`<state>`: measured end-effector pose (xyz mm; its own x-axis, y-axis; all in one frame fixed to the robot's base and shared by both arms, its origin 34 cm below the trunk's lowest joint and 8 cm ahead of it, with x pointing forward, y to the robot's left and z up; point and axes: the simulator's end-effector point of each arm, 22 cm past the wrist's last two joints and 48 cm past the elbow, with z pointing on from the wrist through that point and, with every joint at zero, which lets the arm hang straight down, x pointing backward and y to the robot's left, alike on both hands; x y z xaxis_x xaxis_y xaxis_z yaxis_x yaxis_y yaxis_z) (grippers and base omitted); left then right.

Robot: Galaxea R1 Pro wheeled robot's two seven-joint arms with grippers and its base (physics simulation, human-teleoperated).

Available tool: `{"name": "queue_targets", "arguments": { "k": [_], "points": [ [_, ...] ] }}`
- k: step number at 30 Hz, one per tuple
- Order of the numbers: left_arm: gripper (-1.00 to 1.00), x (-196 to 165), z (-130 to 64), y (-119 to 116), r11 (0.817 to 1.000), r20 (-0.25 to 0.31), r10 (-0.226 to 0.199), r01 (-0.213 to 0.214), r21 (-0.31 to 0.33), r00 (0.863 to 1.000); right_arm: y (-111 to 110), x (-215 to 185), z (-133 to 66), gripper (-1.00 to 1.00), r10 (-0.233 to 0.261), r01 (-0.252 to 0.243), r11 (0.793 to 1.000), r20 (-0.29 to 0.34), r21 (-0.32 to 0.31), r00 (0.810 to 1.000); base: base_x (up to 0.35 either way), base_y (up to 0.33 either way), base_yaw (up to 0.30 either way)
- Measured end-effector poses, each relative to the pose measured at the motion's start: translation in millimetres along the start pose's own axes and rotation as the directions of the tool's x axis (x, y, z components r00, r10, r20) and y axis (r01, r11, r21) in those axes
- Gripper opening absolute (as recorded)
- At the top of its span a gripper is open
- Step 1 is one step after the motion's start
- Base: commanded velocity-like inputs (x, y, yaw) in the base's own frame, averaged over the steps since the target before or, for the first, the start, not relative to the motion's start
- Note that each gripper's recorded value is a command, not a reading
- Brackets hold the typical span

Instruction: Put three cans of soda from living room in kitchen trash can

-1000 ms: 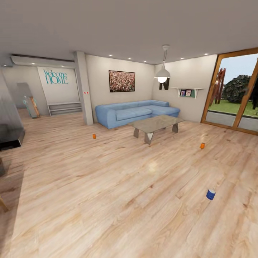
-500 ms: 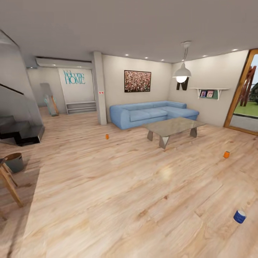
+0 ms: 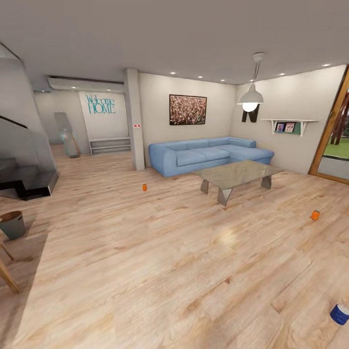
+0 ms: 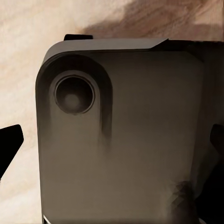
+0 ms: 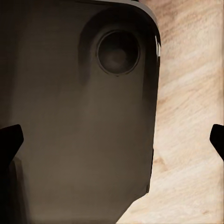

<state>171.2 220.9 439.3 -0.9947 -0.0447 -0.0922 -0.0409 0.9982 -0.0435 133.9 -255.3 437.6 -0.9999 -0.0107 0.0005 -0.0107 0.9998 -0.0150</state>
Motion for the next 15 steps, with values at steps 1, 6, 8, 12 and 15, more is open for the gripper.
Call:
{"name": "queue_targets", "arguments": {
  "k": [1, 6, 8, 12, 15],
  "points": [
    [1.0, 0.0, 0.0, 0.0, 1.0, 0.0, 0.0, 0.0, 0.0, 1.0, 0.0, 0.0, 0.0, 1.0, 0.0, 0.0, 1.0, 0.0, 0.0, 1.0, 0.335, -0.077, 0.0],
    [1.0, 0.0, 0.0, 0.0, 1.0, 0.0, 0.0, 0.0, 0.0, 1.0, 0.0, -0.1, 0.0, 1.0, 0.0, 0.0, 1.0, 0.0, 0.0, 1.0, 0.335, -0.078, 0.0],
    [1.0, 0.1, 0.0, 0.0, 1.0, 0.0, 0.0, 0.0, 0.0, 1.0, 0.0, 0.0, 0.0, 1.0, 0.001, -0.001, 1.0, 0.0, 0.0, 1.0, 0.335, -0.078, 0.0],
    [1.0, 0.1, 0.0, 0.0, 1.0, 0.0, 0.0, 0.0, 0.0, 1.0, 0.0, 0.1, 0.0, 1.0, 0.001, -0.001, 1.0, 0.0, 0.0, 1.0, 0.335, -0.077, 0.0],
    [1.0, 0.3, 0.0, 0.0, 1.0, -0.001, 0.0, 0.0, 0.0, 1.0, 0.0, 0.0, 0.0, 1.0, 0.002, -0.002, 1.0, 0.0, 0.0, 1.0, 0.335, -0.077, 0.0]
  ]
}}
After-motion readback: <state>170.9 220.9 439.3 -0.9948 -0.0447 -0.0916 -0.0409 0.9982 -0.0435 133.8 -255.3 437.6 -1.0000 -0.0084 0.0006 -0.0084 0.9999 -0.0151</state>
